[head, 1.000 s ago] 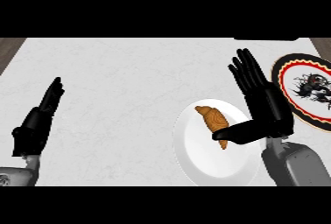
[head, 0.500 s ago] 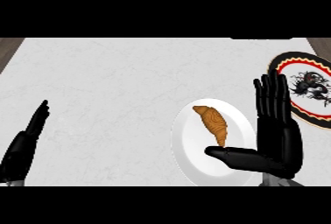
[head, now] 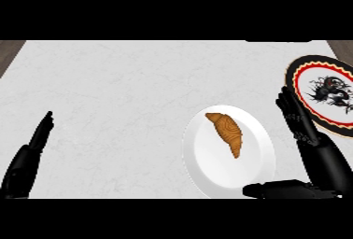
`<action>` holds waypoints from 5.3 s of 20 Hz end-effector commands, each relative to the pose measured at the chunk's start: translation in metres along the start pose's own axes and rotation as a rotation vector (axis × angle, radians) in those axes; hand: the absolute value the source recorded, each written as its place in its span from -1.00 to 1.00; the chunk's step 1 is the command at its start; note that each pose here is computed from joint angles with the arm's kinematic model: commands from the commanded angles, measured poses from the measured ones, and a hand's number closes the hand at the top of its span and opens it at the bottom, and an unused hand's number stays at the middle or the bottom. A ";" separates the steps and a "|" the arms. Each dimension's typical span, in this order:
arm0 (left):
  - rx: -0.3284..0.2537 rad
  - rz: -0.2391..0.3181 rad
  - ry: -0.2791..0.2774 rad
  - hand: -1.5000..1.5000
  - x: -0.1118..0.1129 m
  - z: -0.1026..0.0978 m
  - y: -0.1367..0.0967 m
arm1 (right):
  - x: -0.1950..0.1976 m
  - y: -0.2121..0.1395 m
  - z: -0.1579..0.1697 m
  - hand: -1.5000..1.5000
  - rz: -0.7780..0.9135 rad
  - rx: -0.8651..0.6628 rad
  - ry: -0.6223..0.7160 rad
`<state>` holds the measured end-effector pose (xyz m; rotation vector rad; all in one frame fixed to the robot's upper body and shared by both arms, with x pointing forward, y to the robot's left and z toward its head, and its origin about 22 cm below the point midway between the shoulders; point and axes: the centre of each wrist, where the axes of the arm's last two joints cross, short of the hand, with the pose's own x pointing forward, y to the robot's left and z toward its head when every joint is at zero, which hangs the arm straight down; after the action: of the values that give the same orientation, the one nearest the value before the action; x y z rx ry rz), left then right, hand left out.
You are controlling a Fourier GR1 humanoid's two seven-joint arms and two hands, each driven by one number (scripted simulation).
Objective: Pick the croissant from the plate and place it in the plate
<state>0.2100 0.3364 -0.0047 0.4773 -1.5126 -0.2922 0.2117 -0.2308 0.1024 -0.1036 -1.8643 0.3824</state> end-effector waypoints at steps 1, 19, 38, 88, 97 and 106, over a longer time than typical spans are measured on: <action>0.008 0.010 -0.011 0.00 0.011 -0.014 0.003 | 0.021 -0.018 -0.005 -1.00 0.213 0.106 0.114; -0.008 0.012 -0.006 0.00 0.012 -0.011 0.005 | 0.009 -0.007 -0.090 -1.00 0.510 0.450 0.485; -0.016 -0.007 -0.016 0.00 -0.002 -0.009 0.000 | -0.063 0.022 -0.116 -1.00 0.553 0.655 0.534; 0.013 0.027 -0.023 0.00 0.002 -0.008 -0.003 | 0.007 -0.386 0.021 1.00 0.870 -0.132 0.011; -0.049 -0.001 -0.041 0.00 0.002 -0.007 -0.004 | 0.015 -0.399 0.025 1.00 0.728 -0.029 -0.110; -0.050 -0.002 -0.057 0.00 0.024 -0.027 -0.009 | 0.010 -0.379 -0.025 1.00 0.632 0.047 -0.073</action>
<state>0.2316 0.3272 0.0052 0.4267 -1.5541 -0.3331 0.2604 -0.5896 0.2300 -0.8882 -1.7946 0.8357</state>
